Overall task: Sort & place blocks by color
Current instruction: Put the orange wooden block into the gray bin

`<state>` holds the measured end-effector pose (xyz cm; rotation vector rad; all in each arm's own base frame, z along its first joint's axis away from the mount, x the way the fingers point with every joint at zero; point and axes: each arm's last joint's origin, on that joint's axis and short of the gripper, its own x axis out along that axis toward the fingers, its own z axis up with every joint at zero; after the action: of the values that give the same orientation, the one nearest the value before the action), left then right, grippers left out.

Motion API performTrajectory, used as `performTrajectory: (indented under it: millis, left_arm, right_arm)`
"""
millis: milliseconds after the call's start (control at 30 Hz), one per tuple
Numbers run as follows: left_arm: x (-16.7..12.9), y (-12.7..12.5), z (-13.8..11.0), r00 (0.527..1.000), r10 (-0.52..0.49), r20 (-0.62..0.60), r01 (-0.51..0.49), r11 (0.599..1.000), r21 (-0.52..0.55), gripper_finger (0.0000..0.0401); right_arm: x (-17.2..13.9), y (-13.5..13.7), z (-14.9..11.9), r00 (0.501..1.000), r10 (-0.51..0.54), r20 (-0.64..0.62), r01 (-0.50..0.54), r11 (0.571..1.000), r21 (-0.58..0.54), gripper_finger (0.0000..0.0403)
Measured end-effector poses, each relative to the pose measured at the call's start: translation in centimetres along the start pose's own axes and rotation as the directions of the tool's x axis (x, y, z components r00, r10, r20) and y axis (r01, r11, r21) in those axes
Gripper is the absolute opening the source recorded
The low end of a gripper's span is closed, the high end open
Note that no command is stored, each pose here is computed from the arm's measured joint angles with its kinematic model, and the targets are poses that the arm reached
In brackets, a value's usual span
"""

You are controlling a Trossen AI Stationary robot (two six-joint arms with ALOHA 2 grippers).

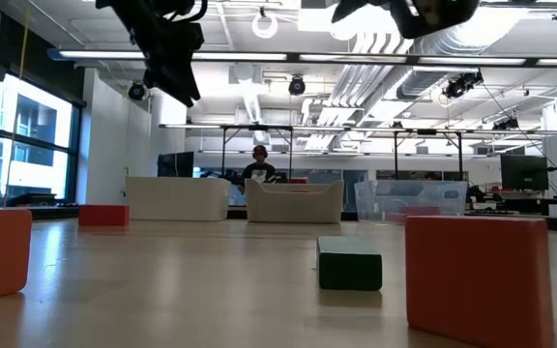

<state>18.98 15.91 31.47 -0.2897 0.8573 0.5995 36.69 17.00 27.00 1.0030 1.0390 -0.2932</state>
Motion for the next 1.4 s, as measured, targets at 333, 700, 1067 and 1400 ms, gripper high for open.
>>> performTrajectory:
  millis: [333,700,1067,1400]
  left_arm:
    - [0.0,-1.4,-0.2,0.999,-0.039,-0.025,0.036,0.993,-0.109,0.0203]
    - [-0.6,-6.5,-0.9,0.975,-0.213,-0.068,0.201,0.968,-0.148,0.0202]
    - [-1.5,-10.8,-2.0,0.957,-0.276,-0.091,0.266,0.957,-0.114,0.0202]
    - [-2.0,-12.4,-2.6,0.966,-0.246,-0.081,0.241,0.968,-0.072,0.0202]
  right_arm:
    - [1.5,-0.1,-2.5,0.997,-0.058,-0.053,0.057,0.998,-0.026,0.0124]
    - [3.9,-0.3,-5.8,0.991,-0.114,-0.073,0.106,0.988,-0.115,0.0184]
    - [8.3,-1.3,-7.6,0.976,-0.183,-0.117,0.167,0.977,-0.131,0.0251]
    - [9.2,-1.5,-7.6,0.977,-0.193,-0.085,0.18,0.973,-0.141,0.0252]
